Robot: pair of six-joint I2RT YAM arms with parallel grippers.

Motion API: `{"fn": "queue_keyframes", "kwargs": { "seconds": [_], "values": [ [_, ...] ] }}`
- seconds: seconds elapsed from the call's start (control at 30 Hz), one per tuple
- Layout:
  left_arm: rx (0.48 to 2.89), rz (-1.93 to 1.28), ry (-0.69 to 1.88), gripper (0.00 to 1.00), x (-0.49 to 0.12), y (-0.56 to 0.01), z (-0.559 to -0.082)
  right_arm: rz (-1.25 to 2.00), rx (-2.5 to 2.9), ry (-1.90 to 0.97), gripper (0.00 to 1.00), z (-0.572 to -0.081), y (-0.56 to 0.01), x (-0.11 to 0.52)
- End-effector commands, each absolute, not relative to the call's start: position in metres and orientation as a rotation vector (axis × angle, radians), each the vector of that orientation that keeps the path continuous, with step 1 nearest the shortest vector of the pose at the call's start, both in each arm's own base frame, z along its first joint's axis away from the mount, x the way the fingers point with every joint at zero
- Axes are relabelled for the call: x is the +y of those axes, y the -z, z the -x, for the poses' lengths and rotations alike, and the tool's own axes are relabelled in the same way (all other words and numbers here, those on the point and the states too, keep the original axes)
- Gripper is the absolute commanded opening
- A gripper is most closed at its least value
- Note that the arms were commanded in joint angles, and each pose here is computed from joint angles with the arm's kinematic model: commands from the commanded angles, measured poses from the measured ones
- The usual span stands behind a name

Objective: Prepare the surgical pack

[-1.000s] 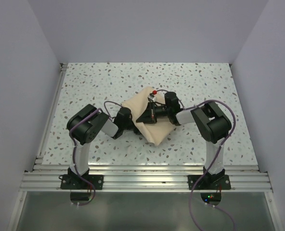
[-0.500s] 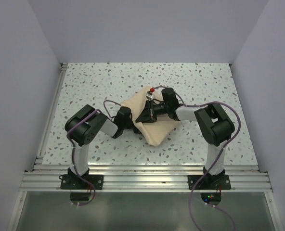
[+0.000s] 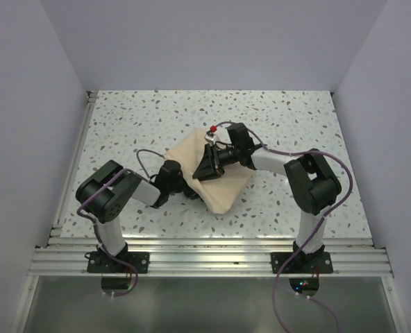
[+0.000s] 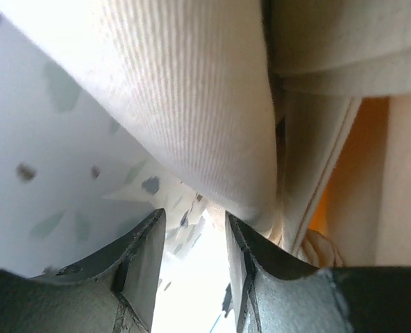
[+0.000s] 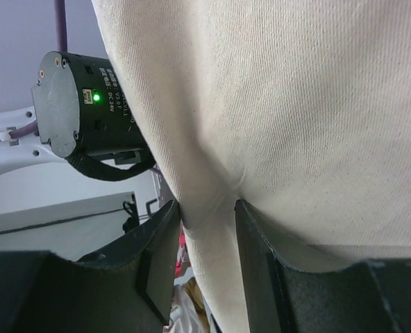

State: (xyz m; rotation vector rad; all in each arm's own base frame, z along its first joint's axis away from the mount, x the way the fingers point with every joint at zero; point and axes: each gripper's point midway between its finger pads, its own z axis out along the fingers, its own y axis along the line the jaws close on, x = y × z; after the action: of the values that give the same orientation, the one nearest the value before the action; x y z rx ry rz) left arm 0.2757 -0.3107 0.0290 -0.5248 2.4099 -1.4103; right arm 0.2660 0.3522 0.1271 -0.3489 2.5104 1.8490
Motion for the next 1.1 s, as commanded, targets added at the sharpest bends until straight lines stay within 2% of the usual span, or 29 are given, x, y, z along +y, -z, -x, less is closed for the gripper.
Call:
{"fn": "queue_keyframes", "kwargs": {
  "seconds": [0.0, 0.23, 0.43, 0.67, 0.8, 1.07],
  "values": [
    [2.259, 0.423, 1.407, 0.45, -0.306, -0.064, -0.289, 0.327, 2.57, -1.756, 0.43, -0.267, -0.12, 0.345],
    [2.307, 0.381, 1.343, 0.5, -0.293, -0.062, -0.273, 0.321, 2.571, -1.706, 0.5, -0.275, -0.117, 0.34],
    [2.349, 0.344, 1.171, 0.65, -0.267, -0.063, -0.263, 0.332, 2.576, -1.663, 0.56, -0.279, -0.116, 0.337],
    [2.363, 0.327, 0.932, 0.69, -0.226, -0.069, -0.264, 0.332, 2.574, -1.664, 0.56, -0.28, -0.113, 0.337],
    [2.408, 0.328, 0.659, 0.71, -0.192, -0.066, -0.264, 0.339, 2.57, -1.663, 0.57, -0.28, -0.113, 0.337],
    [2.24, 0.317, 0.451, 0.75, -0.143, -0.126, -0.29, 0.423, 2.585, -1.558, 0.63, -0.277, -0.116, 0.327]
  ]
}}
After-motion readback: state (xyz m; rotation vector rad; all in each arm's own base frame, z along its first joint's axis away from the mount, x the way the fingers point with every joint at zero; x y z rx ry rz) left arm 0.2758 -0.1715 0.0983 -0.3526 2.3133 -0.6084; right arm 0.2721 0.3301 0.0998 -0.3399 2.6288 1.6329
